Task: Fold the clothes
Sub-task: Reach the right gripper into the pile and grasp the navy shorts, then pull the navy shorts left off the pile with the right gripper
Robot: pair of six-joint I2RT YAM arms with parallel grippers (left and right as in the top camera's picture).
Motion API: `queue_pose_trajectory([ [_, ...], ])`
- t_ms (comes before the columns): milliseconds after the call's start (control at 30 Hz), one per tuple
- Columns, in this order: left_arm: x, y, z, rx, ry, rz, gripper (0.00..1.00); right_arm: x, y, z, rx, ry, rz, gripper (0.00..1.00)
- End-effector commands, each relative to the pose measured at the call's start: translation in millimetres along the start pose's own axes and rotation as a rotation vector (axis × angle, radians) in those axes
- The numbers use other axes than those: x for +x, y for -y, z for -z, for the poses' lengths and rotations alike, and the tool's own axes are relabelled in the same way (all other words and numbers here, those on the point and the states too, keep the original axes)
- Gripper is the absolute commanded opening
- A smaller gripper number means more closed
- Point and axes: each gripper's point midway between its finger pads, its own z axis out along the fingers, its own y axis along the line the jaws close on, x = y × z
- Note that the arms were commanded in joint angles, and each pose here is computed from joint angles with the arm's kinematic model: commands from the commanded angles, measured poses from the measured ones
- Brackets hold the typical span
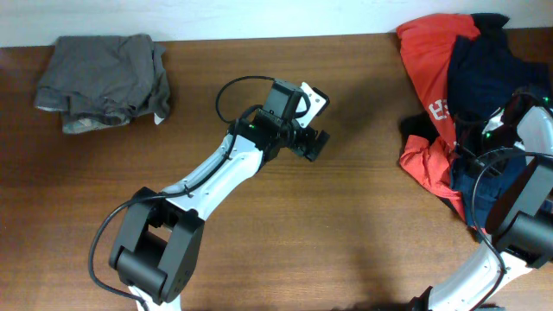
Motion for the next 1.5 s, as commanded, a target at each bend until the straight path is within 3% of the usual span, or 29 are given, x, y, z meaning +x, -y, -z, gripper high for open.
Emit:
queue_pose_trajectory([
  [0,-6.3,-2.1,2.1,-0.006,0.013,0.006,0.99,-2.6,-9.2,17.5,-0.053,0.031,0.024,0.62],
  [433,-6.5,-2.2,2.1,-0.007,0.014,0.006,0.99,-5.1,23.5,36.1,-0.056,0.085,-0.114,0.63],
  [933,-8.0,-2.3,2.2,-0.007,0.02,0.004,0.99,6.2,12.6,7.2,-0.044,0.057,-0.043,0.62],
  [1000,-8.0,-2.3,2.2,-0.007,0.02,0.004,0.99,5.8,13.8,7.2,-0.038,0.059,-0.043,0.51],
  [1100,-8.2,-2.4,2.2,-0.008,0.021,0.004,0.99,5.2,17.0,7.1,-0.019,0.062,-0.044,0.06],
  [1467,-33.0,-10.2,14.7,-0.021,0.065,0.013,0.99,1.1,-3.1,28.8,-0.111,0.097,-0.033,0.04],
])
